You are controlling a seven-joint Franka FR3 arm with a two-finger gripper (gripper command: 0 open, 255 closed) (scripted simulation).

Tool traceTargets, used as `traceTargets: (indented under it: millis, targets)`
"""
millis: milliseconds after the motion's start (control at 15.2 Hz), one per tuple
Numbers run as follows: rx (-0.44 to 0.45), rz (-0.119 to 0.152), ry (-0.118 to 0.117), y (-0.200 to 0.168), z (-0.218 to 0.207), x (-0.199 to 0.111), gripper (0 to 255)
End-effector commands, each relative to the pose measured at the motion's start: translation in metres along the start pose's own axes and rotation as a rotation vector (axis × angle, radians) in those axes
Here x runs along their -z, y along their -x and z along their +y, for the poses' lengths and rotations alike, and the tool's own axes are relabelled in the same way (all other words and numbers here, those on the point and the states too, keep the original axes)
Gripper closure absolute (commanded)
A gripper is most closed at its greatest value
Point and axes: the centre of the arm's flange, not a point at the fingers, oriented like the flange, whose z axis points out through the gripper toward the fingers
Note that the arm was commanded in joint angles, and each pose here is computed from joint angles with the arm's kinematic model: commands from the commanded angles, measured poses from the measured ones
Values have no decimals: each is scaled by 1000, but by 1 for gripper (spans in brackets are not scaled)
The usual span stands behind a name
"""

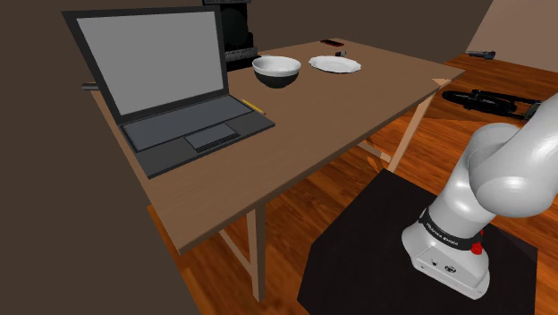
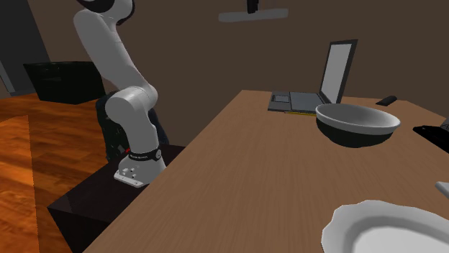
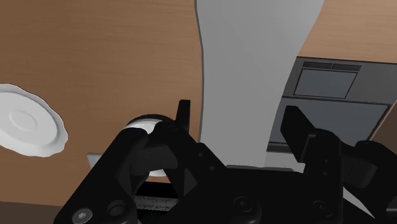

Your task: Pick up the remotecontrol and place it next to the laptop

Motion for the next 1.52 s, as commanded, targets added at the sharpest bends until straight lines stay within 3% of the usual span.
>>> traceTargets:
  millis: [0,1452]
  targets:
    - [-1,0,0,2,-2,-10,255]
    - [-1,0,0,18,-6,-125,255]
